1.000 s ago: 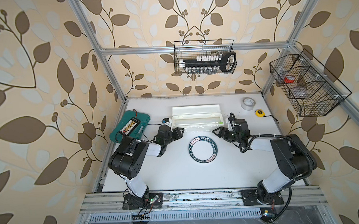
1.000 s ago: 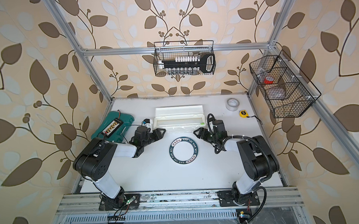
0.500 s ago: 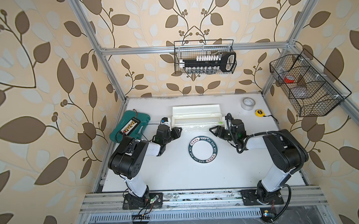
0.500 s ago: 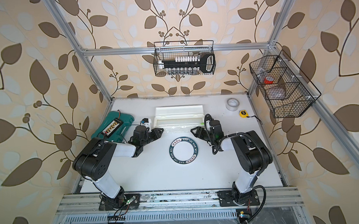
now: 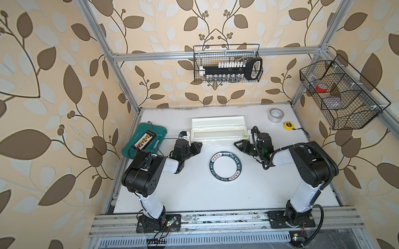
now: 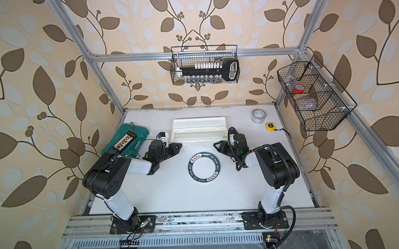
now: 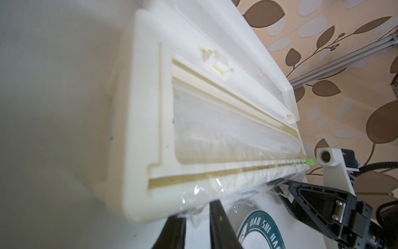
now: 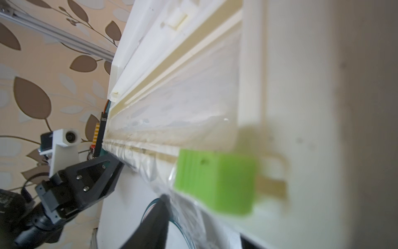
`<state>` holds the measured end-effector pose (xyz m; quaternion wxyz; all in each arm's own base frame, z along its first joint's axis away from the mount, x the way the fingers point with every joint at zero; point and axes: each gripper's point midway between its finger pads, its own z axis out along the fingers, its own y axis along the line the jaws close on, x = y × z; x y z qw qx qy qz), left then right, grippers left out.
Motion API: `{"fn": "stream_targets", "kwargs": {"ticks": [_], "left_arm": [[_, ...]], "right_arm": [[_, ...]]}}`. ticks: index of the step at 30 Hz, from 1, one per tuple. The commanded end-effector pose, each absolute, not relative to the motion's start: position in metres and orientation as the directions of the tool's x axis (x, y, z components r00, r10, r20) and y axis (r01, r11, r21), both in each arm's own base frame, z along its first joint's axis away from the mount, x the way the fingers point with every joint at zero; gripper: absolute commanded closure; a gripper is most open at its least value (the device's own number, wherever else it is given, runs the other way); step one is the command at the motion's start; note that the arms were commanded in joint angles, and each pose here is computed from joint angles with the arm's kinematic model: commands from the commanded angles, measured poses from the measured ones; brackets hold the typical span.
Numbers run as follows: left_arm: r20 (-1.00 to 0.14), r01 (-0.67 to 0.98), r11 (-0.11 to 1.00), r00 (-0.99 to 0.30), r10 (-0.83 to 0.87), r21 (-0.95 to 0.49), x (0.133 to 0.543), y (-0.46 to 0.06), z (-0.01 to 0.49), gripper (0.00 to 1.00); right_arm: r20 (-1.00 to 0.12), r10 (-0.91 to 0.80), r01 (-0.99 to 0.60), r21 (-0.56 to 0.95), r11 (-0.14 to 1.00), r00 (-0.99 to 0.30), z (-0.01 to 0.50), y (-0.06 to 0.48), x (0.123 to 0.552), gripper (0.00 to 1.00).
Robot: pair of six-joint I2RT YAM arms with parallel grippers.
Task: Wrap the plate with plastic wrap
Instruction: Pull the plastic wrap from the plastic wrap cutting box.
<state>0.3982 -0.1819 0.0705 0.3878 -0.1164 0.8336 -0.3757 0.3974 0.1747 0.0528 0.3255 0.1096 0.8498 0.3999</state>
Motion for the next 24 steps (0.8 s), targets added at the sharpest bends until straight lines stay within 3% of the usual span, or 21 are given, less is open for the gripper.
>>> {"fn": "stream_targets", "kwargs": {"ticks": [1,5,7,9,16,24], "left_arm": [[-0.56,0.102,0.67,-0.648,-0.516,-0.736,0.401,-0.176,0.083,0.81],[-0.517,0.053,0.639,-0.641,-0.567,-0.767,0.403,-0.167,0.094,0.93],[-0.491,0.016,0.633,-0.648,-0.583,-0.774,0.405,-0.162,0.101,1.0],[-0.466,-0.035,0.644,-0.659,-0.59,-0.764,0.407,-0.155,0.109,1.0],[-0.415,-0.059,0.601,-0.668,-0.617,-0.797,0.421,-0.147,0.165,1.0],[-0.487,0.019,0.665,-0.696,-0.528,-0.747,0.451,-0.155,0.246,1.0]], "right_arm": [[-0.478,0.453,-0.121,0.776,0.619,-0.752,0.069,0.18,0.397,0.65],[-0.459,0.484,-0.137,0.815,0.563,-0.745,0.093,0.183,0.394,0.87],[-0.449,0.5,-0.141,0.831,0.538,-0.74,0.109,0.184,0.395,0.91],[-0.43,0.51,-0.114,0.835,0.538,-0.745,0.121,0.182,0.398,0.95],[-0.437,0.53,-0.116,0.839,0.532,-0.727,0.173,0.182,0.419,0.99],[-0.481,0.558,-0.154,0.833,0.532,-0.676,0.236,0.176,0.455,1.0]]}}
